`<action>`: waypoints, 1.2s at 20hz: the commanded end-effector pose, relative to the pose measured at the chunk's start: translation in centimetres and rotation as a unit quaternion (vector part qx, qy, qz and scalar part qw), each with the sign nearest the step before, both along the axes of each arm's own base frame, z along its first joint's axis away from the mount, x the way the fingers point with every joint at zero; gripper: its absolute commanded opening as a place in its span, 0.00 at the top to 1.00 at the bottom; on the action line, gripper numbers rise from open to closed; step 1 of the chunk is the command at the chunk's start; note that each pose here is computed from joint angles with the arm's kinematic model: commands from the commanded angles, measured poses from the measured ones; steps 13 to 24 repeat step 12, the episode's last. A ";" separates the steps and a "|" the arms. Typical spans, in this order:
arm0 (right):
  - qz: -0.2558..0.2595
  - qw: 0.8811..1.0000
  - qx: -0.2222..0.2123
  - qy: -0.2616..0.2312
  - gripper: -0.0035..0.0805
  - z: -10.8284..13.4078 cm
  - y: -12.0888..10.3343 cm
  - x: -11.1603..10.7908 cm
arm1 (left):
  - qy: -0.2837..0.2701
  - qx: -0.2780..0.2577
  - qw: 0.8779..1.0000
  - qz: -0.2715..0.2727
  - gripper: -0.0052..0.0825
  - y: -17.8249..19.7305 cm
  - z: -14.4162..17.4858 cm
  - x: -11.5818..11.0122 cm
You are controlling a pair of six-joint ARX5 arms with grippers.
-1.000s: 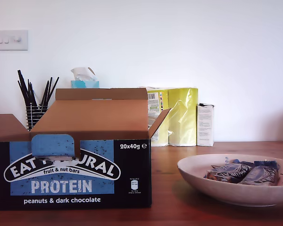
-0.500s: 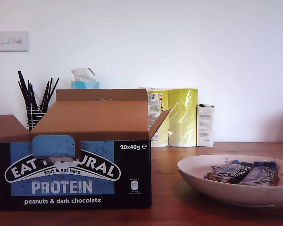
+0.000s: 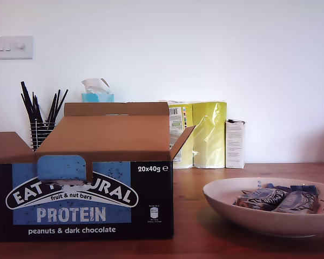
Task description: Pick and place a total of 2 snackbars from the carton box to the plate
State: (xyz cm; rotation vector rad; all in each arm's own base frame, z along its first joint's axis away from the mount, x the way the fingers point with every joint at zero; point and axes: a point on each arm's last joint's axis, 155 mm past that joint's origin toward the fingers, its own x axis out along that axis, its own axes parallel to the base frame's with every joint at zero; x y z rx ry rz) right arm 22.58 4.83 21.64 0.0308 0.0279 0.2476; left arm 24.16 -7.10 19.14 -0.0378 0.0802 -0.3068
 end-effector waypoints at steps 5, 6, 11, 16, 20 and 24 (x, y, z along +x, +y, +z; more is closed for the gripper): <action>-0.001 0.999 0.001 0.047 0.97 -2.5 0.0 -0.1 | 0.051 0.009 0.999 -0.001 0.97 0.0 -2.9 -0.2; -0.001 0.998 0.000 0.060 0.97 -3.1 -0.1 -0.2 | 0.060 0.011 0.998 -0.001 0.97 0.0 -3.4 -0.3; -0.002 0.991 -0.005 0.132 0.97 -6.6 -0.1 -1.0 | 0.099 0.020 0.995 -0.001 0.97 0.1 -5.4 -0.8; -0.002 0.989 -0.006 0.145 0.97 -7.3 -0.1 -1.2 | 0.106 0.022 0.994 -0.001 0.97 0.1 -5.7 -0.9; -0.002 0.989 -0.006 0.145 0.97 -7.3 -0.1 -1.2 | 0.106 0.022 0.994 -0.001 0.97 0.1 -5.7 -0.9; -0.002 0.989 -0.006 0.145 0.97 -7.3 -0.1 -1.2 | 0.106 0.022 0.994 -0.001 0.97 0.1 -5.7 -0.9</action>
